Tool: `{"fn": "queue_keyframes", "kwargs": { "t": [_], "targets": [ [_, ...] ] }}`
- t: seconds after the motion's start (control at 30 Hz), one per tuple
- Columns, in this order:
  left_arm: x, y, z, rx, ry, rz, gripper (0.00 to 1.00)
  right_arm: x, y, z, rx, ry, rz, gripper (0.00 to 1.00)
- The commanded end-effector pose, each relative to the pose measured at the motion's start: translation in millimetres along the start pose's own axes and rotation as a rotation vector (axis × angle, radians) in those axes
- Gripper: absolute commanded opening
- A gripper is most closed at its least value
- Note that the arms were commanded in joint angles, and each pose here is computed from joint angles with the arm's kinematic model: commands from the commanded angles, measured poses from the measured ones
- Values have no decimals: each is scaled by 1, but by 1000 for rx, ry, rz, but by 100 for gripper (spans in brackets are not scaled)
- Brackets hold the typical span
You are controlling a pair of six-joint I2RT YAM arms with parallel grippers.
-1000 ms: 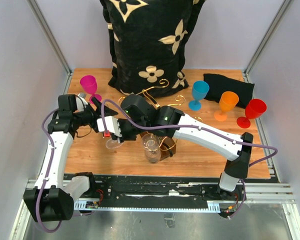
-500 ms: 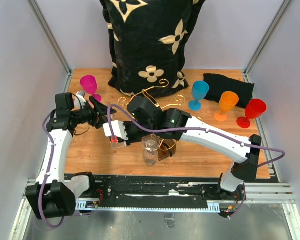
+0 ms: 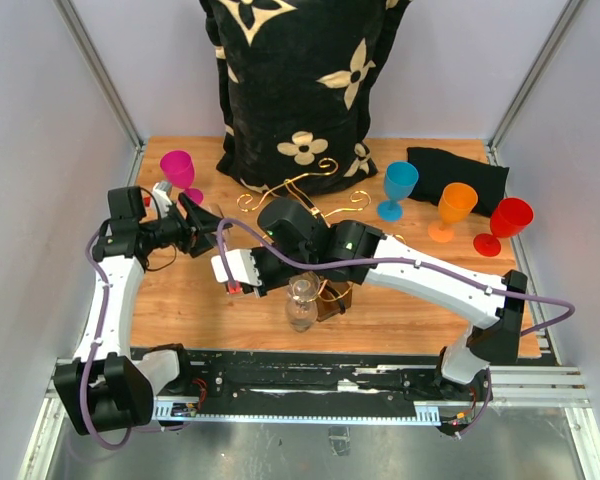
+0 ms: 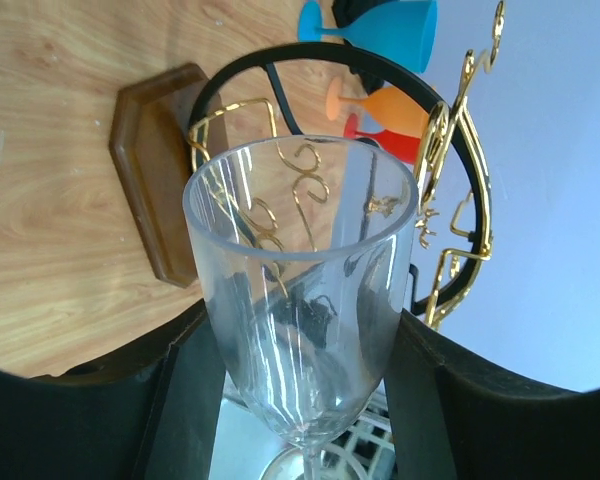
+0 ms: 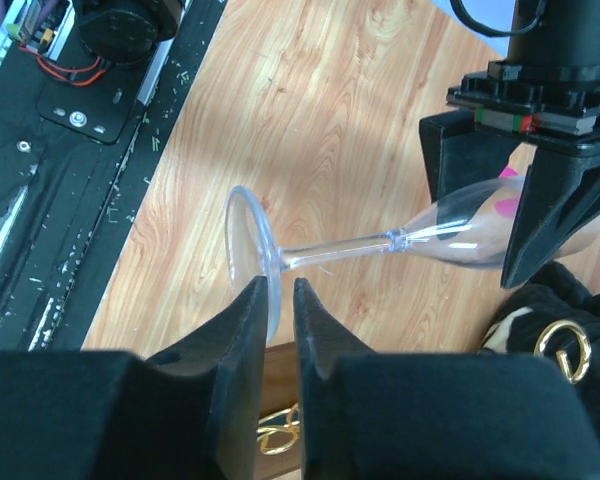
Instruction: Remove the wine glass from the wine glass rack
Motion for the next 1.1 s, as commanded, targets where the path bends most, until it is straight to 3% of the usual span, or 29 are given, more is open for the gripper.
{"fn": "queue_keyframes", "kwargs": {
  "t": [0.0, 0.03, 0.1, 0.2, 0.23, 0.4, 0.53, 0.83, 1.07],
  "targets": [
    [-6, 8, 7, -26, -145, -8, 41, 0, 8, 8, 3, 15, -42, 30],
    [-9, 10, 10, -58, -180, 17, 39, -1, 8, 9, 3, 8, -49, 47],
    [-12, 14, 14, -109, -234, 54, 37, -3, 8, 9, 8, -11, -75, 70],
    [-14, 19, 20, -188, -285, 109, 36, -7, 12, 11, 8, -22, -114, 97],
    [-13, 20, 23, -214, -299, 129, 34, -8, 15, 13, 2, -24, -126, 99],
    [-8, 27, 43, -452, -396, 233, 29, -7, 35, 28, -90, -29, -173, 99],
    [-3, 26, 60, -601, -490, 226, 11, -9, 56, 42, -174, -88, -251, 99],
    [-2, 50, 86, -986, -747, 297, 9, -41, 103, 38, -136, -672, -309, 97],
    [15, 51, 92, -1112, -826, 302, 1, -24, 133, -5, -43, -1055, -303, 79]
  ]
}}
Point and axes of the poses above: each gripper's point midway between its finger pads, its own y axis back along the fingers, its own x axis along the line the jaws close on, z = x × y, the point moved 8 cm from there along y, back along the fingers, and after that the axes turned 8 degrees about y, right-handed, at the moved point
